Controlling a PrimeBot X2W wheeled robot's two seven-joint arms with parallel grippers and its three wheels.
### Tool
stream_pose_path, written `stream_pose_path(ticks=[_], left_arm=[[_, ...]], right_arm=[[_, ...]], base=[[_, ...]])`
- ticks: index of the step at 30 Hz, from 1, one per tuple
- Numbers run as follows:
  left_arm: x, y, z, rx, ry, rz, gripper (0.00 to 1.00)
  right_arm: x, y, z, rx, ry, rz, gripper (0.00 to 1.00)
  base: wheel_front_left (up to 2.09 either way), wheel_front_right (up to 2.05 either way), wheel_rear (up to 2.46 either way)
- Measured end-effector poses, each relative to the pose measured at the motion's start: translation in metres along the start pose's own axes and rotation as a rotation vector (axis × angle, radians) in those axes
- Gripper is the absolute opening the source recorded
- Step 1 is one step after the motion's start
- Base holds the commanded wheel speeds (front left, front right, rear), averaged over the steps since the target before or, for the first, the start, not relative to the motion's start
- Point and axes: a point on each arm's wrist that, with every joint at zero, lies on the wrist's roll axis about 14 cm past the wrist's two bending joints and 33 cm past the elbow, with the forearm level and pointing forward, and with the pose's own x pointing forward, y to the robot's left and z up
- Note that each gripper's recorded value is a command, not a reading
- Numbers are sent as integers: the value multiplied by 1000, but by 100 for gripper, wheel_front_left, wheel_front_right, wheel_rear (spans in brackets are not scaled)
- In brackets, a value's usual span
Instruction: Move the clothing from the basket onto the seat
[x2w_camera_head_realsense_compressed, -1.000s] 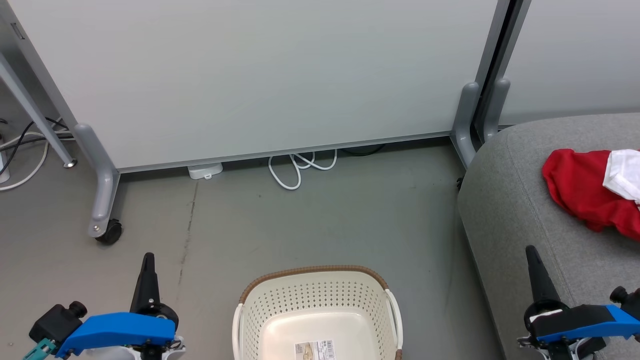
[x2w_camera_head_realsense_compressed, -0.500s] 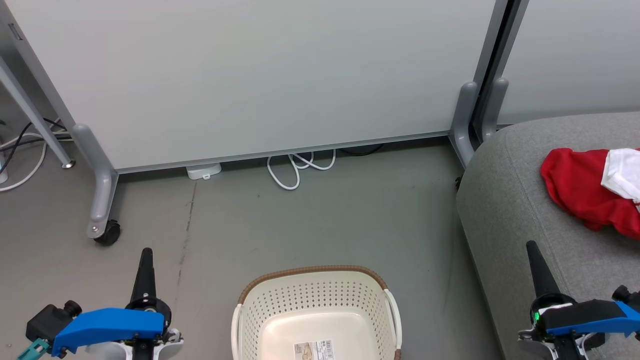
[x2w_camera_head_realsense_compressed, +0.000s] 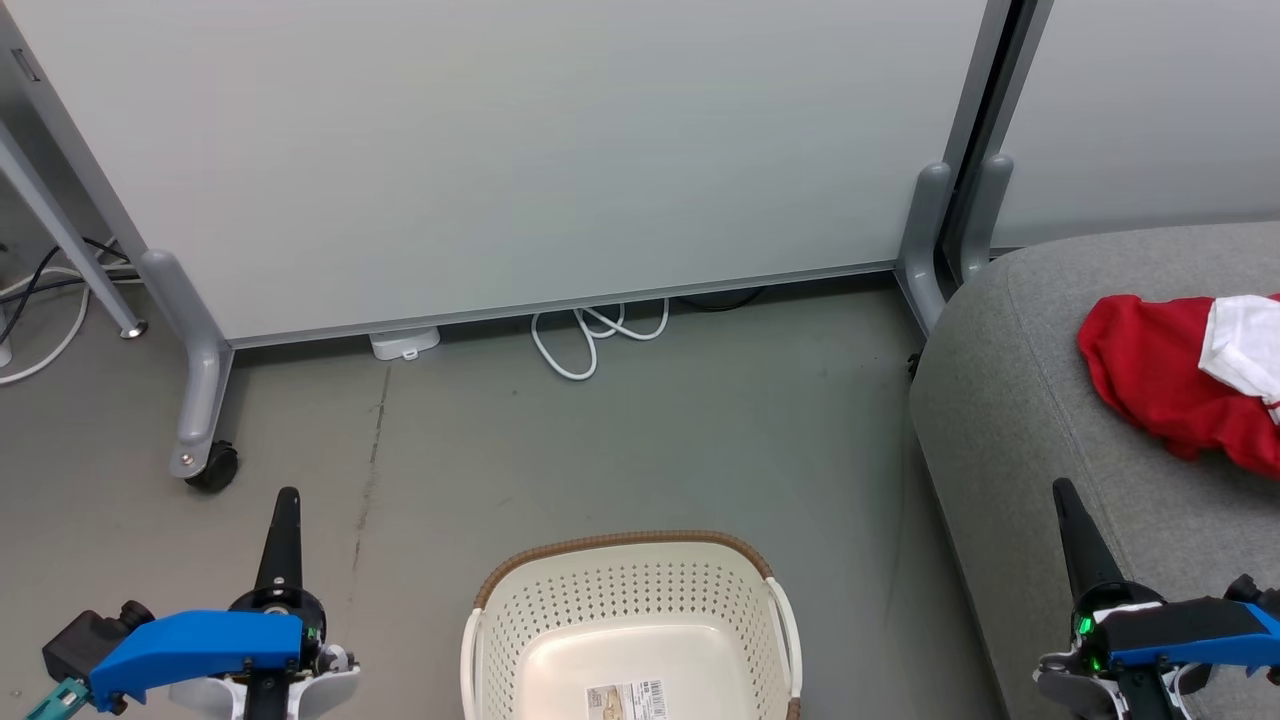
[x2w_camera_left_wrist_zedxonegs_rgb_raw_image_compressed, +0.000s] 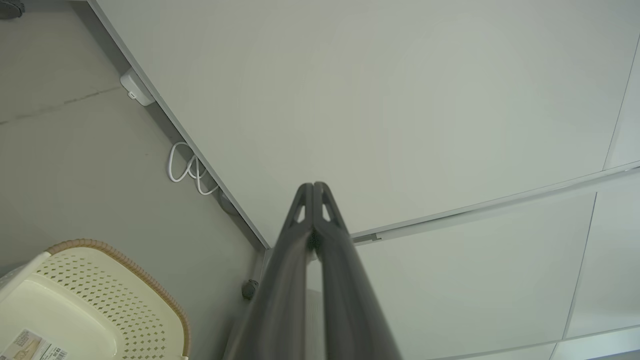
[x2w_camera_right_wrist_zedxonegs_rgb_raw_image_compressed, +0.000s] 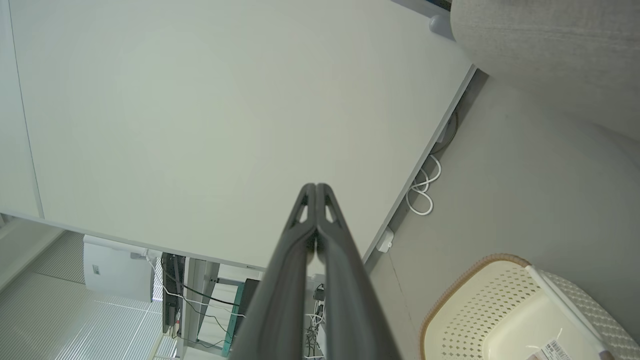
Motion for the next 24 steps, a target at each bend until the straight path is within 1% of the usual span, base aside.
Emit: stream_pose_path(ticks=[24], left_arm=[[4, -8, 2, -192, 12, -32, 0]], right_arm=[[2, 7, 3, 192, 3, 26, 0]], base=[[0, 0, 0]])
